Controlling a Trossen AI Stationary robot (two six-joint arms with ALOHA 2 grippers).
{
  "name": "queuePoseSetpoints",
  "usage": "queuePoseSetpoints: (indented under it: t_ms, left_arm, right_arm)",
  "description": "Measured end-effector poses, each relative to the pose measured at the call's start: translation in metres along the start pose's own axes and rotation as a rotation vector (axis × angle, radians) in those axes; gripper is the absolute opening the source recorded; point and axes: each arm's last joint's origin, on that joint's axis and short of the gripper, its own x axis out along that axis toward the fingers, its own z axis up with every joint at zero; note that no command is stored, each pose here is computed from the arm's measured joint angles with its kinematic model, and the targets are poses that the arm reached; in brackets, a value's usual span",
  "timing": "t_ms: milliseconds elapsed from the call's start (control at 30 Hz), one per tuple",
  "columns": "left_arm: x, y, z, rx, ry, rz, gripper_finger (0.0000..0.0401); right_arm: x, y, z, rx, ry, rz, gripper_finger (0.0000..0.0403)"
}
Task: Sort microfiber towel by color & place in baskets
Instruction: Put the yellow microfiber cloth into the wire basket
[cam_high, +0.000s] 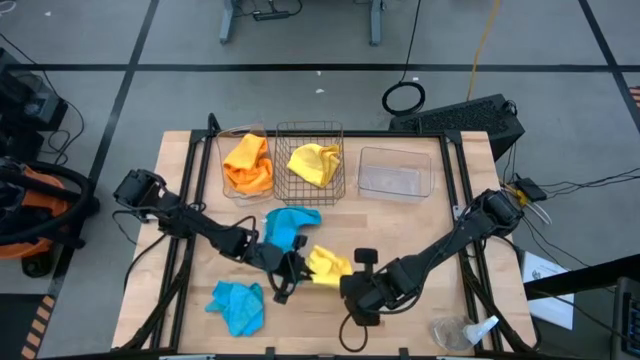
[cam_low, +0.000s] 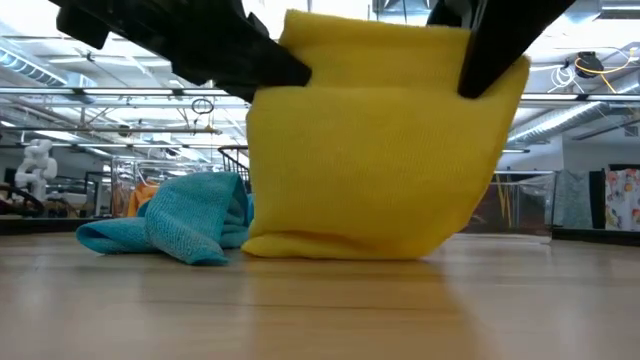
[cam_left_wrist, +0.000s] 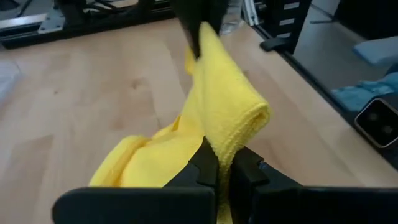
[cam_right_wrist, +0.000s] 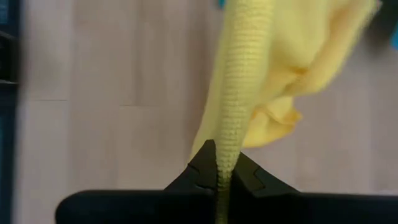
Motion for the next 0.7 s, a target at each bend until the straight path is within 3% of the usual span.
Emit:
queuePoseSetpoints:
  t_ms: [400, 567, 700]
  left_arm:
    - [0.014, -0.019, -0.019, -0.082, 0.072, -0.044, 0.0013]
    - [0.019, -0.021, -0.027, -0.156, 0.104, -0.061, 0.0013]
    - [0.020, -0.021, -0.030, -0.174, 0.120, -0.070, 0.0013]
  right_arm:
    - [0.002, 0.005, 0.005, 0.022, -0.007, 0.128, 0.0000]
    - [0.017, 0.013, 0.006, -0.013, 0.024, 0.199, 0.0000]
    - [0.034, 0.009, 0.006, -0.030, 0.078, 0.185, 0.0001]
